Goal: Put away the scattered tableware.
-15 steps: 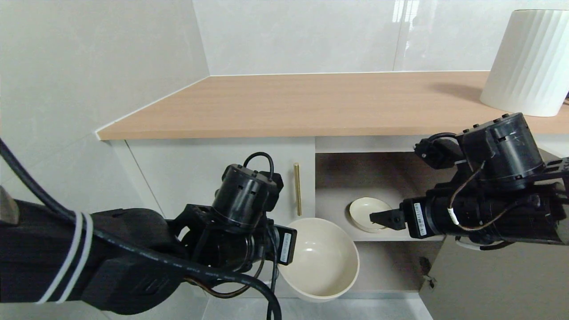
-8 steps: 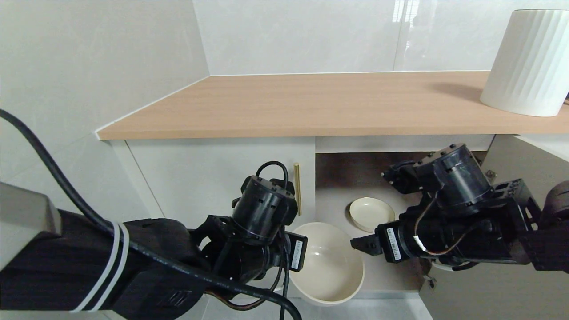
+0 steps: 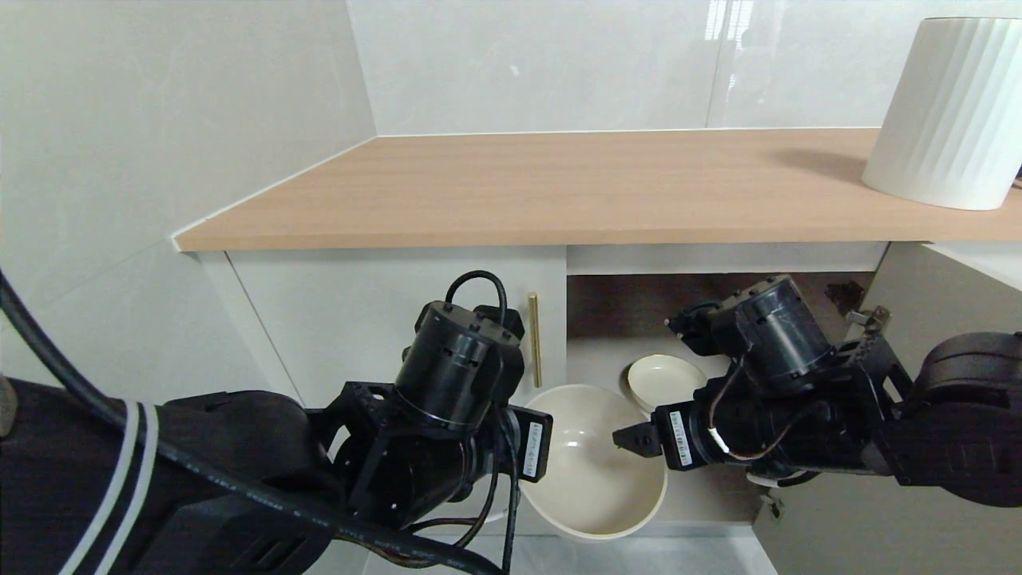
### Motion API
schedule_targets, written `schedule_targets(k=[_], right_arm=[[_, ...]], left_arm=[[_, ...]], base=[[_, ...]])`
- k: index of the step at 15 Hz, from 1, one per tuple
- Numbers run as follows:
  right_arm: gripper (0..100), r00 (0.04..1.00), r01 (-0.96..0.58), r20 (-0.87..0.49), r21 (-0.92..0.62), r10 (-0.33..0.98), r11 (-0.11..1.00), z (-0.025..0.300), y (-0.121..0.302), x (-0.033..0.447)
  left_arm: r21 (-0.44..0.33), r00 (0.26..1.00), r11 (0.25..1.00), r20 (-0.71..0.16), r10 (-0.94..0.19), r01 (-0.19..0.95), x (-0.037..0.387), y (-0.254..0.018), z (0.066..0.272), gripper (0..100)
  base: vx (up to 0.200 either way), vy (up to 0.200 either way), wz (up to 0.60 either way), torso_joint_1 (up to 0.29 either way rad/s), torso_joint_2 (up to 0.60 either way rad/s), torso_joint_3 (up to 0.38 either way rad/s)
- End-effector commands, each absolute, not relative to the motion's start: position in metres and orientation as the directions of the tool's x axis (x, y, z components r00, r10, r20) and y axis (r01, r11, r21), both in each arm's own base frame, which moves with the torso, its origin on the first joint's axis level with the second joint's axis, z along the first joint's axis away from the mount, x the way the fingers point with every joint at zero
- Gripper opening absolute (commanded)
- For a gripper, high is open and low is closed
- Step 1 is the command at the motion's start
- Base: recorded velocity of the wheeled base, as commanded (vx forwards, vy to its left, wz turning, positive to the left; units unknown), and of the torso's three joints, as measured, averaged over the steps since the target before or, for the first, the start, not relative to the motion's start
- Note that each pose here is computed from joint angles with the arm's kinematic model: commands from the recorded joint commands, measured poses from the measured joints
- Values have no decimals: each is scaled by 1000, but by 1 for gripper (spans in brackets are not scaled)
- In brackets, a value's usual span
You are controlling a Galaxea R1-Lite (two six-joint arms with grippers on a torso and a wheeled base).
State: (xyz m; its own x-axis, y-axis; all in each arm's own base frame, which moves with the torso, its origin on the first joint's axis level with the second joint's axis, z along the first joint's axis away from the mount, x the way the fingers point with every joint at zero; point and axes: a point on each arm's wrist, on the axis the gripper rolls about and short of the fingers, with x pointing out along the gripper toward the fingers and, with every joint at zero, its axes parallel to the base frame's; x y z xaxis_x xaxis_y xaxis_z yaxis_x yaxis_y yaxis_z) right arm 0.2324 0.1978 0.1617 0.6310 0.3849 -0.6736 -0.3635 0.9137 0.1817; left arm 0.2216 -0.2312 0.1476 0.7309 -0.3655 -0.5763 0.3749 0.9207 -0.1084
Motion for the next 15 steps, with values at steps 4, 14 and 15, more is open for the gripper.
schedule_targets(k=[4, 14, 15], right_arm=[[0, 627, -354, -679, 189, 382, 916, 159, 199, 234], [0, 622, -357, -684, 184, 380, 916, 157, 200, 233], [0, 619, -356, -689, 182, 378, 916, 155, 201, 234]], left_arm=[[-108, 727, 920, -581, -367, 378, 221, -232, 146, 0], [-94, 712, 924, -610, -347, 370, 226, -236, 133, 0], [-95, 713, 924, -608, -348, 370, 226, -236, 134, 100]], base=[[0, 0, 0, 0, 0, 0], [0, 0, 0, 0, 0, 0], [0, 0, 0, 0, 0, 0]])
